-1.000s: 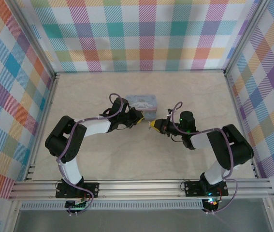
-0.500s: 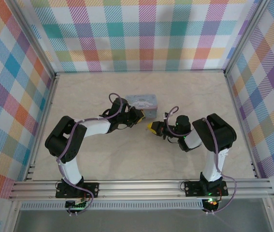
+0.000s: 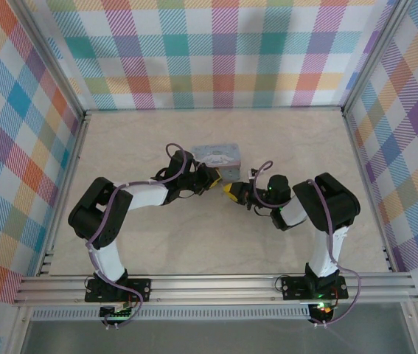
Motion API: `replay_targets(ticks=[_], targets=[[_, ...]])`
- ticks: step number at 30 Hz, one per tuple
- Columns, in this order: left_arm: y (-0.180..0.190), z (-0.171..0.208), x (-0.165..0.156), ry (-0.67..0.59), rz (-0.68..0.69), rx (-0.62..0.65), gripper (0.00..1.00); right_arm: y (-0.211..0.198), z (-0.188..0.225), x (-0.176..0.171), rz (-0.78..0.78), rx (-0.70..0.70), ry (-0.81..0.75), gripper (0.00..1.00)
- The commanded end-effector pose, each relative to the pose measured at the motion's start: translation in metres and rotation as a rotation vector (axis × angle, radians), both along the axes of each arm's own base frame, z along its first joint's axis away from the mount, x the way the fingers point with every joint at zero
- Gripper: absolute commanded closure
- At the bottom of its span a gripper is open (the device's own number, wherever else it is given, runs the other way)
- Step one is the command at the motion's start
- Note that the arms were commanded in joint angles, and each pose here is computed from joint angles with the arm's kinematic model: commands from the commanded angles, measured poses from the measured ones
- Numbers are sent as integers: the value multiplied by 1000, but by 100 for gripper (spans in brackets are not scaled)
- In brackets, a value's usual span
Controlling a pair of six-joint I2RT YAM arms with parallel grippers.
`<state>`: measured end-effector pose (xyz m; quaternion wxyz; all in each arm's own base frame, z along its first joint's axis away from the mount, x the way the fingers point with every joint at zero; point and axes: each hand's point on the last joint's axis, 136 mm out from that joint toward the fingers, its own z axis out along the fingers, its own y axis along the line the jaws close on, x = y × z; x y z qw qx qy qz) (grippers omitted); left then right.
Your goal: Unlock a padlock with a key
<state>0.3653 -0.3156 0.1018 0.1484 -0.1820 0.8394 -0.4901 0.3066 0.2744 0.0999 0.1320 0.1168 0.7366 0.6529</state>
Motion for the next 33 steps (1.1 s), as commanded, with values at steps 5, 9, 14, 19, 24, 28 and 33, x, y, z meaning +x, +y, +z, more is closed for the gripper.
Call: replay_targets(ticks=[5, 9, 14, 19, 24, 28, 33], targets=[[-3, 30, 1, -60, -12, -74, 91, 5, 10, 10, -8, 34, -39, 100], [-2, 32, 2, -63, -8, -77, 91, 6, 10, 10, -7, 34, -36, 100], [-2, 33, 2, -68, -9, -80, 91, 6, 9, 10, -4, 35, -34, 100], [-2, 33, 1, -66, -9, -81, 91, 7, 11, 11, -1, 38, -38, 100], [-2, 33, 2, -67, -7, -81, 91, 8, 13, 13, -3, 43, -42, 100], [-2, 32, 1, -66, -7, -81, 91, 8, 13, 14, -7, 44, -39, 100], [-2, 32, 1, -64, -6, -87, 91, 8, 15, 15, -9, 47, -40, 100]])
